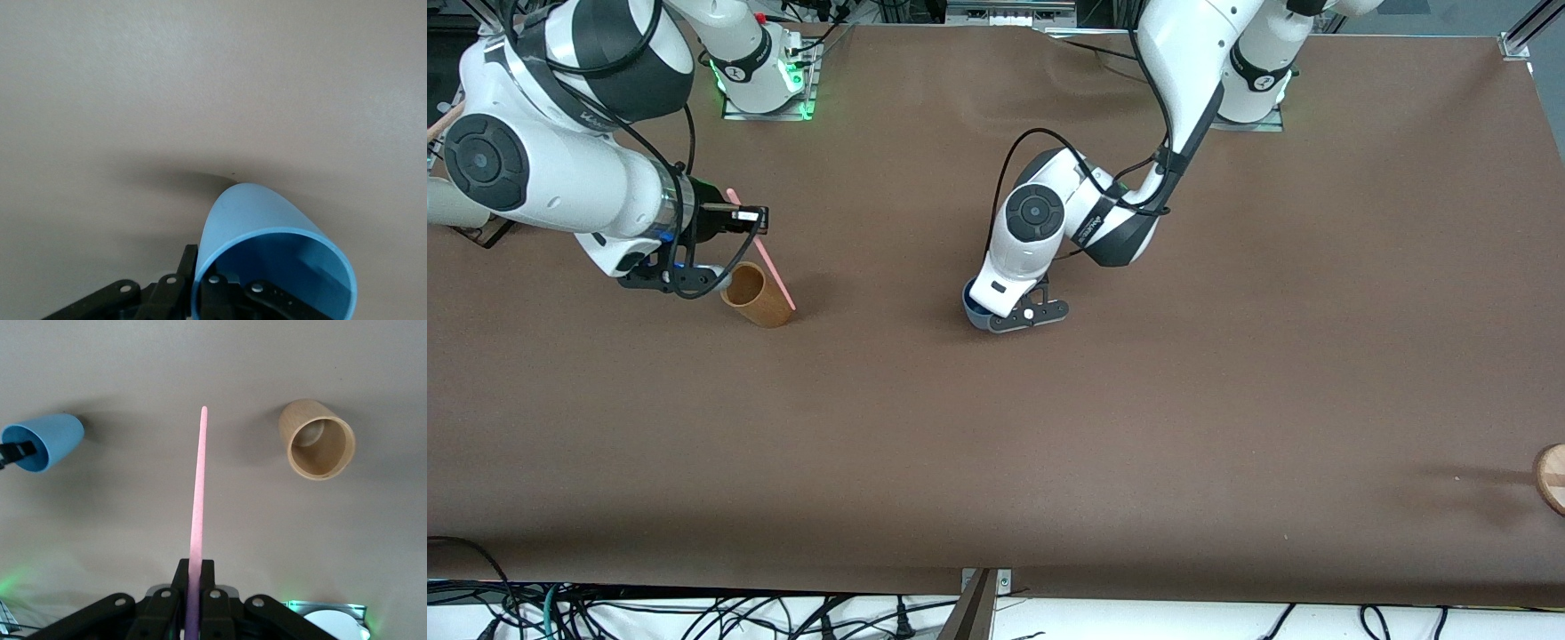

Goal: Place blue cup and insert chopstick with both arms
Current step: 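Set the blue cup down mid-table and open the left gripper, then move the chopstick over the blue cup and lower it in with the right gripper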

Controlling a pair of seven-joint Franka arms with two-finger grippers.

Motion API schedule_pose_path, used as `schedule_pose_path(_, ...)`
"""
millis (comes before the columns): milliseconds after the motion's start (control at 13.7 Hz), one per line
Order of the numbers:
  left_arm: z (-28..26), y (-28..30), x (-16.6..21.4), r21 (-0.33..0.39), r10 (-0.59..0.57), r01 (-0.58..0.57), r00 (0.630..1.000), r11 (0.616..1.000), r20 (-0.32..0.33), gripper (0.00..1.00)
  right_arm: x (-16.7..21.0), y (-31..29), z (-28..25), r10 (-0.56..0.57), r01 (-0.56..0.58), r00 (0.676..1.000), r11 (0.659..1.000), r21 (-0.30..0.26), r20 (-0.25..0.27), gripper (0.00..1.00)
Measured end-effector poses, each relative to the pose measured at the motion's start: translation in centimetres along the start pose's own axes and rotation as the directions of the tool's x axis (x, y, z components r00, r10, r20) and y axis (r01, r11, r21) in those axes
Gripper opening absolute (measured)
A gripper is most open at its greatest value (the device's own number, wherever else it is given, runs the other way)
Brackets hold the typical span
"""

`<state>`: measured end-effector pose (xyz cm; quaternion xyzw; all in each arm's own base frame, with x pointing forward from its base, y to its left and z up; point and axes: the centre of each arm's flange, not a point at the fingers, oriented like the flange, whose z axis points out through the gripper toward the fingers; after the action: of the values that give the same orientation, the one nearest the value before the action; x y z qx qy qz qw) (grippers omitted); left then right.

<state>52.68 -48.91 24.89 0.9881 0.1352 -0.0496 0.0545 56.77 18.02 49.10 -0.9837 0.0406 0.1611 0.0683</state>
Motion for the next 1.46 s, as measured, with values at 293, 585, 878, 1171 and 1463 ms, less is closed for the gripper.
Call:
schedule_pose_path(293,1.0,0.2,0.3,-0.020,-0.016,0.016,1.000,1.000,-0.016,0.06,0.2,-2.2,0.9,0.039,-0.038,0.999,0.999,0.026,-0.013,0.09)
schedule_pose_path(585,-1.3,0.6,1.6,-0.056,-0.031,0.028,0.998,0.998,-0.049,0.44,0.3,-2.9,1.2,0.081,-0.081,0.997,0.995,0.054,-0.005,0.09)
schedule_pose_path(878,-9.9,-2.4,5.8,-0.019,0.000,-0.001,1.000,1.000,-0.021,0.86,-0.2,-5.7,1.7,0.129,-0.130,0.991,0.987,0.089,0.020,0.09)
schedule_pose_path(1171,-20.7,-10.7,11.2,0.006,0.094,-0.094,0.995,0.996,0.012,1.00,0.0,-13.0,2.3,0.213,-0.215,0.977,0.967,0.134,0.033,0.09)
schedule_pose_path(1463,-29.3,-22.4,14.9,0.029,0.066,-0.068,0.995,0.997,0.076,1.00,1.3,-20.3,6.8,0.343,-0.338,0.939,0.913,0.228,0.020,0.09)
